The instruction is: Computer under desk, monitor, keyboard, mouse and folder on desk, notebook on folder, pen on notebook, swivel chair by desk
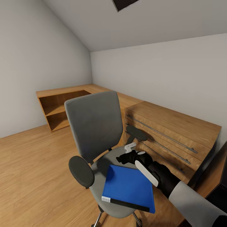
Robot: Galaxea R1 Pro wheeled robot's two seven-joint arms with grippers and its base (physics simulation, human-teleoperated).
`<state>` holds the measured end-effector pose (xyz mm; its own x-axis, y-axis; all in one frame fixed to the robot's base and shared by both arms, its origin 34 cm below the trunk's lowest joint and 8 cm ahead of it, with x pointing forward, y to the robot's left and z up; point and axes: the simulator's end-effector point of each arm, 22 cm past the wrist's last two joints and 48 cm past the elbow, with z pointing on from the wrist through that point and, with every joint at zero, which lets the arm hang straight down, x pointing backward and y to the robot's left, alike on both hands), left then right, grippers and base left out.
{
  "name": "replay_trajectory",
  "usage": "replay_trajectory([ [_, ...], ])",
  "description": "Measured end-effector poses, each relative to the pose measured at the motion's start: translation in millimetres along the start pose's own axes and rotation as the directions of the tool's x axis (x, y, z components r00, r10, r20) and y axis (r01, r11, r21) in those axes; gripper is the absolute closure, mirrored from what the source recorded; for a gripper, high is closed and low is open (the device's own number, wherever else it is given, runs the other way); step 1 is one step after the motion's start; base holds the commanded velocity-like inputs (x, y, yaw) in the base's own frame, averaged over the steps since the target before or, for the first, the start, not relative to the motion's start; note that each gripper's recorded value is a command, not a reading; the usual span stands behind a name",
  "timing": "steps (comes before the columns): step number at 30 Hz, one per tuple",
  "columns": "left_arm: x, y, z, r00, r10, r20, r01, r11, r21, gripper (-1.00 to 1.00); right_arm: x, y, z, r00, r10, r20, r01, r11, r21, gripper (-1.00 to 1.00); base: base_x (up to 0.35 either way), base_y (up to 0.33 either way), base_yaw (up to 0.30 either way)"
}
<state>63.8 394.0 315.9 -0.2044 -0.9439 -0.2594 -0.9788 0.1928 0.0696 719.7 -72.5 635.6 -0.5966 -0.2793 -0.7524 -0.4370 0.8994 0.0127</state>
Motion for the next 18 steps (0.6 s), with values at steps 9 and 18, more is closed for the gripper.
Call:
replay_trajectory([
  [9, -20.6, -20.6, 5.0, 1.000, 0.007, 0.017, -0.007, 1.000, 0.029, -1.00, 0.6, -1.2, -1.1, 1.000, 0.014, -0.007, -0.014, 1.000, 0.010, -1.00, -0.232, 0.005, 0.000],
  [18, -23.7, -27.5, 5.9, 1.000, 0.005, 0.020, -0.006, 0.999, 0.038, -1.00, -14.0, -29.5, -12.7, 0.997, 0.072, 0.016, -0.073, 0.993, 0.098, -1.00, -0.327, 0.105, -0.038],
])
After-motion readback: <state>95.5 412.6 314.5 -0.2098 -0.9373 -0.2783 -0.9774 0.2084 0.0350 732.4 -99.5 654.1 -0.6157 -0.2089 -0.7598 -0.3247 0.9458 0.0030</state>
